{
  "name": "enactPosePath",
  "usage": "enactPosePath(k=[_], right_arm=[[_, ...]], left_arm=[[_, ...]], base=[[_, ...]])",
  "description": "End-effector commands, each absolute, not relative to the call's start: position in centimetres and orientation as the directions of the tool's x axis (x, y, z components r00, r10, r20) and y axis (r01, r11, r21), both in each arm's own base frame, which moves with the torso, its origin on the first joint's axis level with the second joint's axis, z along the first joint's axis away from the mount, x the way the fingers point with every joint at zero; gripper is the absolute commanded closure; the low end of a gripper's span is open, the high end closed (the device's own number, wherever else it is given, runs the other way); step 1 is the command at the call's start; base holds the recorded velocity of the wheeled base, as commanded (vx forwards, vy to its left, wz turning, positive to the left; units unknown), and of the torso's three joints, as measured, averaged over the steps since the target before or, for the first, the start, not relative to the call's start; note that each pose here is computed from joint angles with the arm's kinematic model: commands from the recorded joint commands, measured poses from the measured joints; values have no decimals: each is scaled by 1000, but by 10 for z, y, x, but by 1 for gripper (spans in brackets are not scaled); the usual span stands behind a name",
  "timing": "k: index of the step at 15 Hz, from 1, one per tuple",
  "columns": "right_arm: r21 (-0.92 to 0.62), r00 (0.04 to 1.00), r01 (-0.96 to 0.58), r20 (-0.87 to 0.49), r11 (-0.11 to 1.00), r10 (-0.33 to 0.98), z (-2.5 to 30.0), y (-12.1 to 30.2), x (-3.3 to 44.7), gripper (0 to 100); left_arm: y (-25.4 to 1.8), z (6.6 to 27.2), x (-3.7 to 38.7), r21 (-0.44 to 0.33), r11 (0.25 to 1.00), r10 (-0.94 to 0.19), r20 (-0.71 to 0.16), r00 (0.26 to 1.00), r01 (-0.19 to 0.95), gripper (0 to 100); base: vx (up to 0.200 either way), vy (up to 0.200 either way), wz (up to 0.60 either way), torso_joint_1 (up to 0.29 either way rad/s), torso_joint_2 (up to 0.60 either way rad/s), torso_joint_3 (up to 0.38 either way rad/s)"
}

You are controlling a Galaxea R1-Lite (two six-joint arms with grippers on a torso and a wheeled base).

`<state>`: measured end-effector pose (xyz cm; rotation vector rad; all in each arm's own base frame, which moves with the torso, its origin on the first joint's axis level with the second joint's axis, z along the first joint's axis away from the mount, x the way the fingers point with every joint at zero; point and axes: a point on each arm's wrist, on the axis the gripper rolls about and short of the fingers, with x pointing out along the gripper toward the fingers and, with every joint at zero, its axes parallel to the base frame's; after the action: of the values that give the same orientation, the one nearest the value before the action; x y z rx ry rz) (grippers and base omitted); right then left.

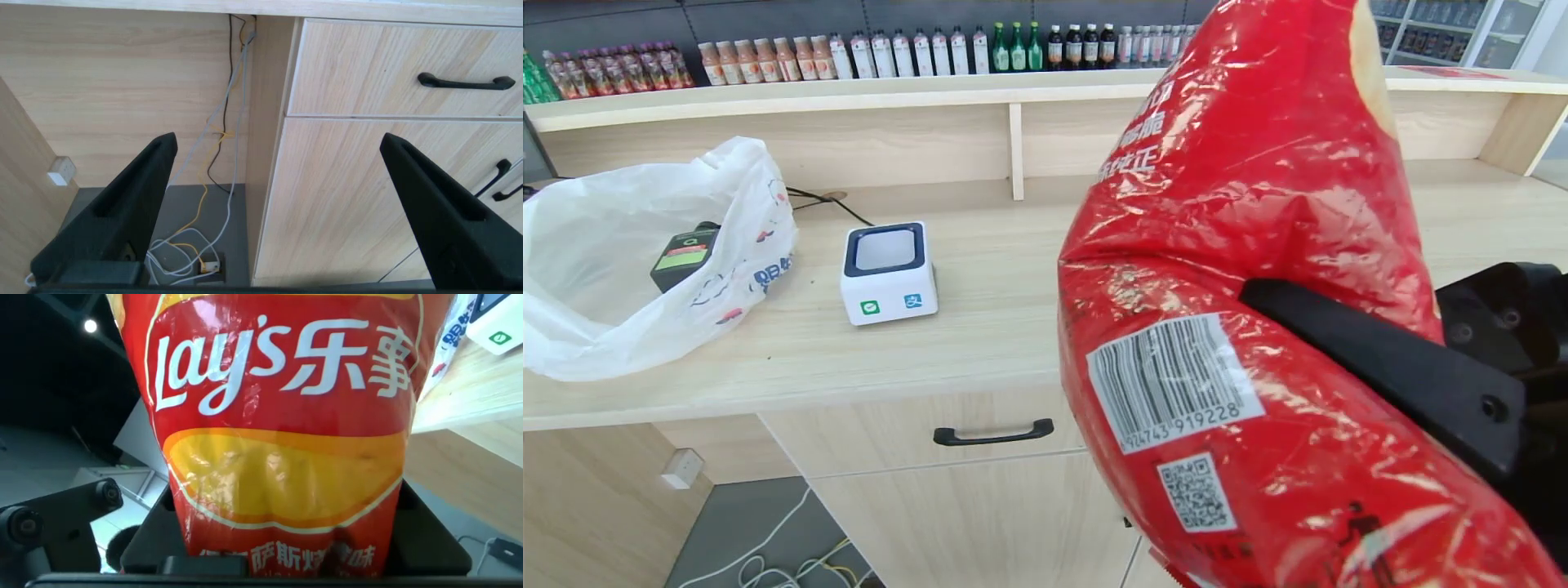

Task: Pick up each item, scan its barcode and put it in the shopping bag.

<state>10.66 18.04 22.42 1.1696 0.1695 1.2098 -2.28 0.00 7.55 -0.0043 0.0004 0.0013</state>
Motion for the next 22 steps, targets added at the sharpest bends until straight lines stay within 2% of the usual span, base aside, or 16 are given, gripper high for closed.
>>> enactPosePath(k=[1, 7, 12, 15, 18, 22], right_arm=[[758, 410, -649, 421, -65, 809, 216, 187, 111, 100], [611, 424, -778, 340, 145, 839, 196, 198, 119, 100], [266, 474, -876, 319, 402, 821, 197, 193, 122, 100], [126, 550, -831, 325, 541, 769, 205, 189, 122, 100], [3, 685, -681, 355, 732, 636, 218, 181, 122, 100], [-99, 775, -523, 358, 847, 521, 219, 168, 133, 100]], left_arm=[[0, 75, -23, -5, 1000, 2, 0, 1000, -2, 0], [0, 75, -23, -5, 1000, 2, 0, 1000, -2, 0], [0, 75, -23, -3, 1000, 0, 0, 1000, 0, 0], [0, 75, -23, 3, 1000, -2, 0, 1000, 2, 0], [0, 75, -23, 2, 1000, 2, 0, 1000, -2, 0], [0, 75, -23, 0, 1000, 2, 0, 1000, -2, 0]], base=[[0, 0, 0, 0, 0, 0], [0, 0, 0, 0, 0, 0], [0, 0, 0, 0, 0, 0], [0, 0, 0, 0, 0, 0], [0, 0, 0, 0, 0, 0], [0, 0, 0, 0, 0, 0]])
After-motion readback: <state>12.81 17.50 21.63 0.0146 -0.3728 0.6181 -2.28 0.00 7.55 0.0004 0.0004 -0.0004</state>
